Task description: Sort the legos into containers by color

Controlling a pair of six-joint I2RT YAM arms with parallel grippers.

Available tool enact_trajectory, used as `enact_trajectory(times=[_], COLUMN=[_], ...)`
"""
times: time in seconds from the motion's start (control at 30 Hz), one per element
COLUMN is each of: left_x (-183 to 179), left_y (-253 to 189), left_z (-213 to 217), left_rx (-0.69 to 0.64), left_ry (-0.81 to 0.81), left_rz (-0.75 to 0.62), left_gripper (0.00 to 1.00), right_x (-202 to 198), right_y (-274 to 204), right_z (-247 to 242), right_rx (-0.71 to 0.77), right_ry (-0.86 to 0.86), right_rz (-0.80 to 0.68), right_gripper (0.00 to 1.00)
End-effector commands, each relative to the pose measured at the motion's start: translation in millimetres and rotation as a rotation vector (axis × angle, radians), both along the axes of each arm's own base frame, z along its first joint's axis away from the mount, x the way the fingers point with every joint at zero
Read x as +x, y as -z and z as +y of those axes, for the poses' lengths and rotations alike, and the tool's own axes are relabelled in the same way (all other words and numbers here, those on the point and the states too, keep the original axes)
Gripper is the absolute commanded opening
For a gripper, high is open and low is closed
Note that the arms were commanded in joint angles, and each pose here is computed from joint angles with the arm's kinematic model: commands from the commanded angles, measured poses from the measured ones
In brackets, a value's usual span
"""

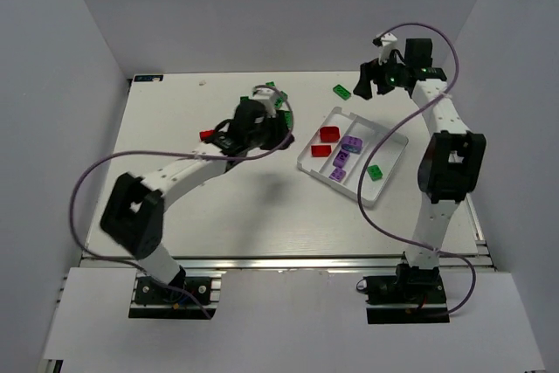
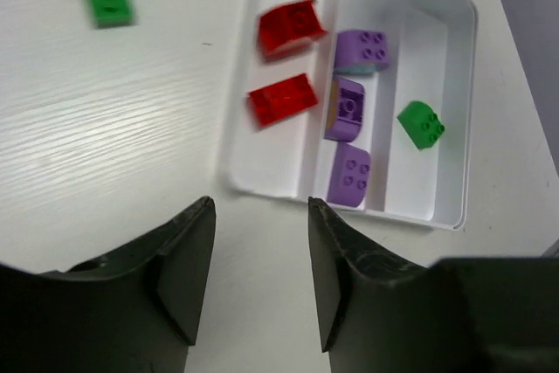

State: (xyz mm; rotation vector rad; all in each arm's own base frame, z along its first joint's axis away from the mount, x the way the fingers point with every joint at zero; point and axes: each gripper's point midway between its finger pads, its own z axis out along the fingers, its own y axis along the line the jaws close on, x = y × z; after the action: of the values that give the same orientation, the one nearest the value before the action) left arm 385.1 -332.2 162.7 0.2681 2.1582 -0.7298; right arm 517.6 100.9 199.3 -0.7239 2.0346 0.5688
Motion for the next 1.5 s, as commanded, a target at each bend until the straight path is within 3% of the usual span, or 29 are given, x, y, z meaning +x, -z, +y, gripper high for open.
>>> enact_trajectory(times=[0.0, 0.03, 0.07, 0.1, 0.17, 0.2, 0.33, 0.5, 1.23, 1.47], left_x=[-9, -18, -26, -32, -46, -49, -61, -66, -65, -66], left_y=[-37, -51, -37, -34, -33, -34, -33, -29, -42, -43], left_z=[64, 76, 90, 100, 119, 124, 141, 148, 158, 160], left_rx=[-0.04, -0.055, -0.025, -0.018, -0.018, -0.025, -0.06, -0.041, -0.027, -0.032], left_ry=[-0.173, -0.195, -0.23, -0.254, -0.307, -0.325, -0.4, -0.421, -0.466, -0.478], left_rz=[-0.068, -0.095, -0.076, -0.066, -0.072, -0.074, -0.07, -0.06, -0.069, -0.069], left_gripper=[0.58, 0.58, 0.59, 0.6, 0.62, 0.62, 0.63, 0.63, 0.64, 0.64], right_x=[47, 61, 67, 76, 101, 109, 133, 149, 165, 163], right_y=[23, 15, -7, 42, 19, 44, 58, 91, 153, 164], right_z=[-4, -2, 2, 8, 15, 16, 26, 29, 25, 18], right_rx=[-0.123, -0.145, -0.152, -0.173, -0.137, -0.141, -0.134, -0.147, -0.151, -0.158], right_ry=[0.253, 0.285, 0.287, 0.286, 0.29, 0.287, 0.25, 0.266, 0.291, 0.284], right_rz=[0.016, -0.02, -0.074, 0.028, -0.032, -0.003, -0.088, -0.093, -0.069, -0.049], right_gripper=[0.89, 0.89, 0.89, 0.89, 0.89, 0.89, 0.89, 0.86, 0.8, 0.68])
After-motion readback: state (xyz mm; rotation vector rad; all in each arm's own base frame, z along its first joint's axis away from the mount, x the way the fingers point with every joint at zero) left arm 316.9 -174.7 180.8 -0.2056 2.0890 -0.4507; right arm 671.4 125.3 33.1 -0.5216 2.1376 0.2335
